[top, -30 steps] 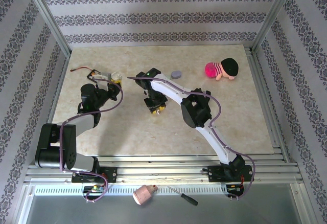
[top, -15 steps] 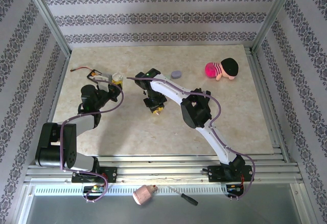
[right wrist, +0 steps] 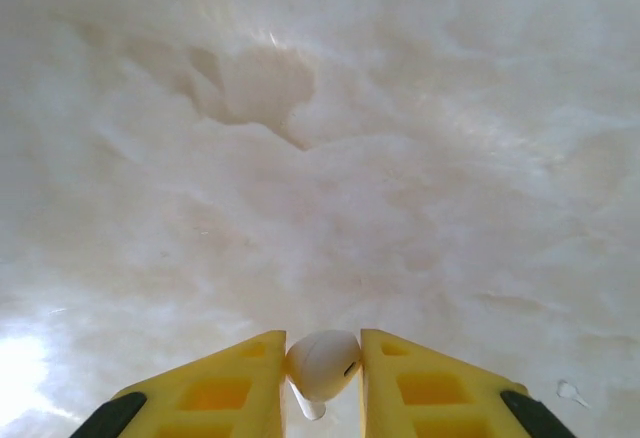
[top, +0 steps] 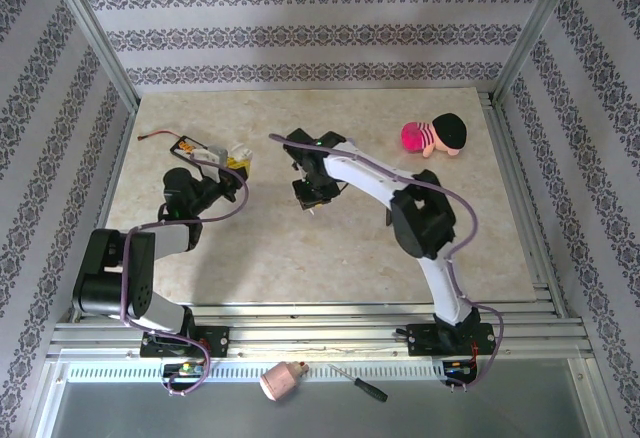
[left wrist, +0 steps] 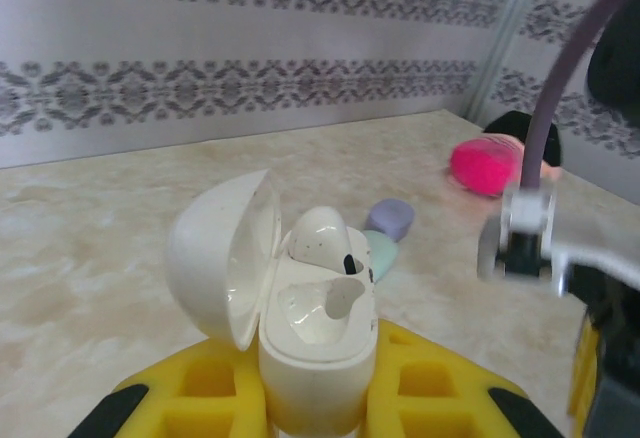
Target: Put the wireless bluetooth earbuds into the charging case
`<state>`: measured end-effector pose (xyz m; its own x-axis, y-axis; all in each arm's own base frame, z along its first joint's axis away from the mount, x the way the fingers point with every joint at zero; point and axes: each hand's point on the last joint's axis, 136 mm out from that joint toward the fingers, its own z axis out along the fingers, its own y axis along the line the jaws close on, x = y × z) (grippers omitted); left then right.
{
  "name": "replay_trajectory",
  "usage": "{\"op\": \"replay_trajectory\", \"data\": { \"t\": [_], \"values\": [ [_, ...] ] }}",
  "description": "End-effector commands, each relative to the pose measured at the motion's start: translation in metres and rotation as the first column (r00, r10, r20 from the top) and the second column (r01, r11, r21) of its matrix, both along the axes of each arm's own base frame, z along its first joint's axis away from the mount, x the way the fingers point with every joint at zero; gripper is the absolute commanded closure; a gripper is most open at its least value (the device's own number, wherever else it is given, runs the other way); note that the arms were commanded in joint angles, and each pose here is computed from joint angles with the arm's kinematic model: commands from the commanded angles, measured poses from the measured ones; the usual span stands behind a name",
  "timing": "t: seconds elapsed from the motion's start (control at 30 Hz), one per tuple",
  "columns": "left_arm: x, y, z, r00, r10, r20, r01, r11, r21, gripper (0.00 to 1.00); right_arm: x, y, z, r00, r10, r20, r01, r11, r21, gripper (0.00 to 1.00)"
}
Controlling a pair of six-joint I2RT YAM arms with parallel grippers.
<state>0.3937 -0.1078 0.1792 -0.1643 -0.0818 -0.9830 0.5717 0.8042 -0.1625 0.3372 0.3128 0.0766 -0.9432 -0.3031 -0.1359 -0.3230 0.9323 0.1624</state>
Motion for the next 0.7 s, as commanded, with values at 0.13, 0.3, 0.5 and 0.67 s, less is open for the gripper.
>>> {"op": "replay_trajectory", "data": {
  "t": [0.13,0.3,0.5,0.67],
  "values": [
    [-0.015,-0.039,0.027,0.972,-0.156,0.176,0.157,0.988,0.008,1.00,0.021,0.016,0.081,0.972,-0.098,0.213,0.019,0.938,0.346,0.78],
    [-0.016,-0.056,0.025,0.969,-0.164,0.184,0.158,0.986,0.047,1.00,0.024,0.019,0.117,0.943,-0.123,0.310,-0.034,0.891,0.454,0.77],
    [-0.010,-0.068,0.017,0.981,-0.080,0.175,0.063,0.993,0.100,1.00,0.028,0.028,0.153,0.894,-0.191,0.405,-0.094,0.804,0.587,0.77],
    [-0.007,-0.072,0.014,0.985,-0.047,0.165,0.030,0.994,0.104,1.00,0.029,0.034,0.167,0.864,-0.228,0.448,-0.135,0.753,0.644,0.78]
  ]
}}
